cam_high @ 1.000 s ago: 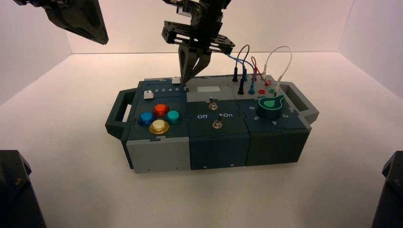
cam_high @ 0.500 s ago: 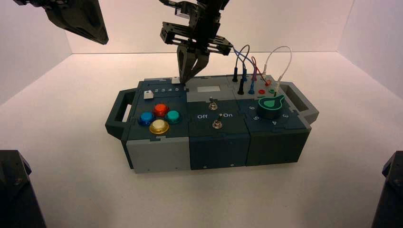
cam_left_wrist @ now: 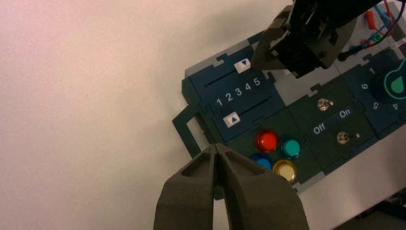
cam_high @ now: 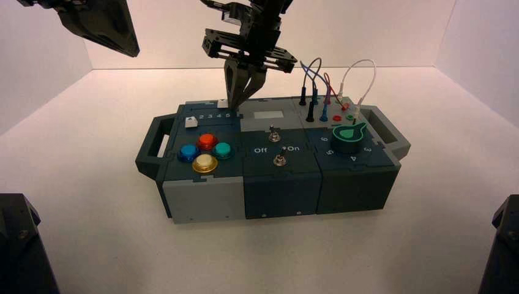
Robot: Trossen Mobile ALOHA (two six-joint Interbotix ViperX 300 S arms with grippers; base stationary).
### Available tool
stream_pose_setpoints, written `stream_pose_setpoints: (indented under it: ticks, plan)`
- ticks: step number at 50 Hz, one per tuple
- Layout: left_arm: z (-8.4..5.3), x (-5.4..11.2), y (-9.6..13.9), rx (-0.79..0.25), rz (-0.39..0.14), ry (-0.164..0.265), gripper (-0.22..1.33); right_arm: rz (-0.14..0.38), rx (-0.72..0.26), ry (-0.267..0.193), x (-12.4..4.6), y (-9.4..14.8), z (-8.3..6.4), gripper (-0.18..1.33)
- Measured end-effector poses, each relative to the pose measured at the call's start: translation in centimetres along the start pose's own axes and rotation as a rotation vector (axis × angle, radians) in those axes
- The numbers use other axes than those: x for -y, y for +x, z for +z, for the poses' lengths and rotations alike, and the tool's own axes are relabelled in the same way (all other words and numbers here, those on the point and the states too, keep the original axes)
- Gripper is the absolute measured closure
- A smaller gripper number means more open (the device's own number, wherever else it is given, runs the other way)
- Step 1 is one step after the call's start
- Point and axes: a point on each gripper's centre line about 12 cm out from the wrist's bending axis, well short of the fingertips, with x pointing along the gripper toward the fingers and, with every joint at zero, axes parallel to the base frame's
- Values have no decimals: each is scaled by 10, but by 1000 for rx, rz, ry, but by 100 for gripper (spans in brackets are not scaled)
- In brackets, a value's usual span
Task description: Move the top slider to position 4.
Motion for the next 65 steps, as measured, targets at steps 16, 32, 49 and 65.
stream_pose_setpoints:
  ticks: [16, 32, 49, 65]
  plan:
    - [-1, 0, 1, -3, 0, 0, 127, 4, -1, -1, -2, -1, 3, 129]
    - [0, 0, 0, 2, 0, -1, 127, 5, -4, -1, -1, 0, 5, 129]
    - [0, 0, -1, 3, 0, 0, 127, 4, -5, -2, -2, 1, 5, 129]
    - [0, 0, -1, 3, -1, -1, 127, 5, -4, -2, -2, 1, 5, 129]
